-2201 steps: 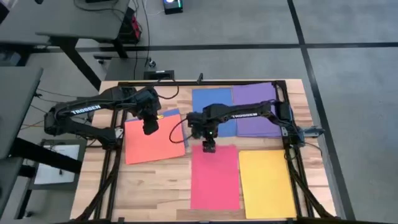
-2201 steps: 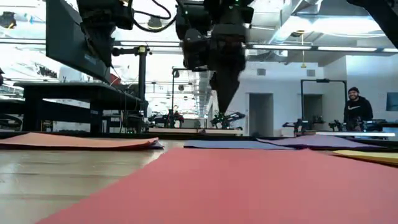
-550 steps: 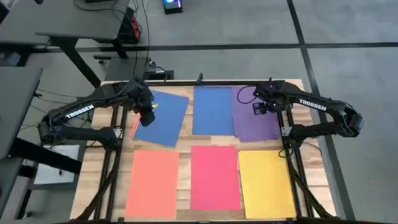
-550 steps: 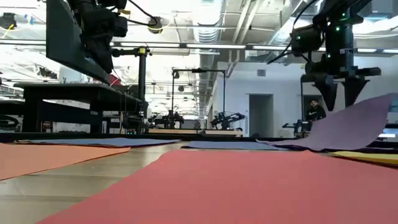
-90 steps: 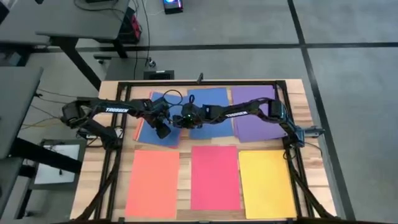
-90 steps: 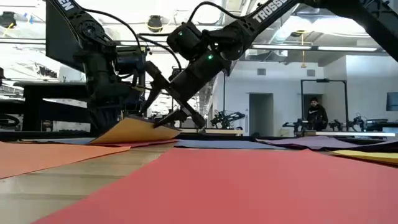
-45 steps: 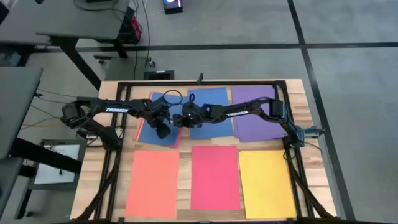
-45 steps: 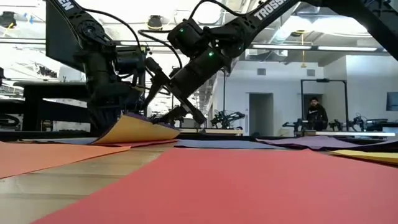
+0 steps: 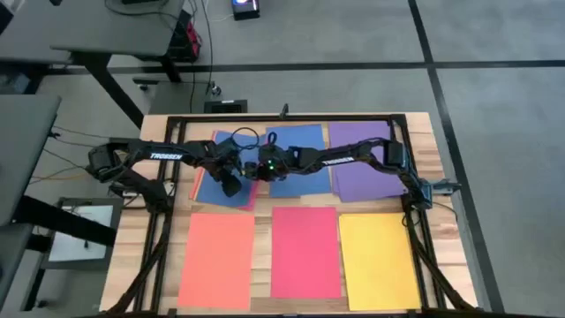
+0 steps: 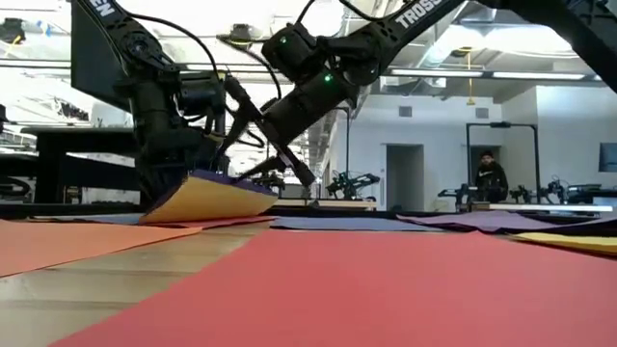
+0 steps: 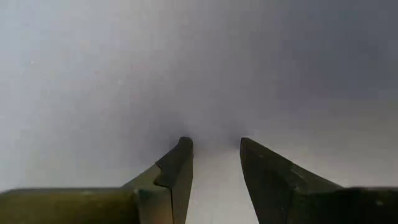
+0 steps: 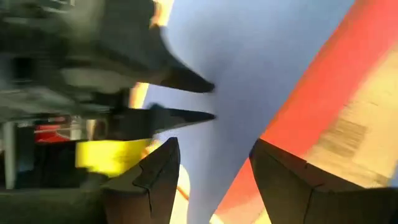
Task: Organize paper
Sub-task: Stack the blue paper on the top center blue papers
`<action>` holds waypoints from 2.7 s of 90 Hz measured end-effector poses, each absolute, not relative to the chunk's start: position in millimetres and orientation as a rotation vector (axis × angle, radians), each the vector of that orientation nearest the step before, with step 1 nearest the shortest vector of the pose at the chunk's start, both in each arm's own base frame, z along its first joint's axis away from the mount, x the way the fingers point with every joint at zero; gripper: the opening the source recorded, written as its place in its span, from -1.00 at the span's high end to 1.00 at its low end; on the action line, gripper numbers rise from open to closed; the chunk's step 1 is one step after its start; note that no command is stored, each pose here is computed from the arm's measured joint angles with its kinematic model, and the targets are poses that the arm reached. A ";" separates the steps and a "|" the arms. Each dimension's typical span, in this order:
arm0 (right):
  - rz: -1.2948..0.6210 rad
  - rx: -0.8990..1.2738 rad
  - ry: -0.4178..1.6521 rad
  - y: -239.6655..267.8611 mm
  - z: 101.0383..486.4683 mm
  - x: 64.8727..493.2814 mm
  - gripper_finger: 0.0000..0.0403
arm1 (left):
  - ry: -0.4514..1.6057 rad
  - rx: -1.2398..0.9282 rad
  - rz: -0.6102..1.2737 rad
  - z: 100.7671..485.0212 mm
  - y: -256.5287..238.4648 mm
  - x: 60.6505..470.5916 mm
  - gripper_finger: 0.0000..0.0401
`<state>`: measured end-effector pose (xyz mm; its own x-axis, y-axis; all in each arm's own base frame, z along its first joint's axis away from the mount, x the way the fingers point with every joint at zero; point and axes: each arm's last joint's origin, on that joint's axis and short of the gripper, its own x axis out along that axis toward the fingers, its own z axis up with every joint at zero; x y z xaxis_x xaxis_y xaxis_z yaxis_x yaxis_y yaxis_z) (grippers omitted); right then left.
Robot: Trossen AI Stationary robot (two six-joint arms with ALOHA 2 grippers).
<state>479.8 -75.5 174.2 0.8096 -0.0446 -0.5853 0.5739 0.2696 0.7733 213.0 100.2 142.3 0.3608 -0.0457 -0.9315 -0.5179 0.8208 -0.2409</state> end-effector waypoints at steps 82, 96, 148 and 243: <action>-0.534 1.209 0.534 -77.9 134.1 488.0 0.13 | 1.218 -0.537 0.302 141.5 98.7 210.0 0.41; -0.532 1.177 0.556 -77.9 133.1 487.0 0.45 | 1.222 -0.537 0.301 143.0 98.1 208.9 0.41; -0.518 0.989 0.653 -98.3 203.0 452.3 1.00 | 1.119 -0.490 0.306 218.1 95.8 202.6 0.41; -1.008 0.974 1.130 -148.4 187.5 327.3 1.00 | 0.983 -0.483 0.398 245.3 94.1 191.5 0.41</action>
<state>327.3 -148.4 187.5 0.1313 -0.1284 -0.9830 0.9621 0.2556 0.0951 191.5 94.1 245.3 0.4987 0.1021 -0.8608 -0.5254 0.8255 -0.2064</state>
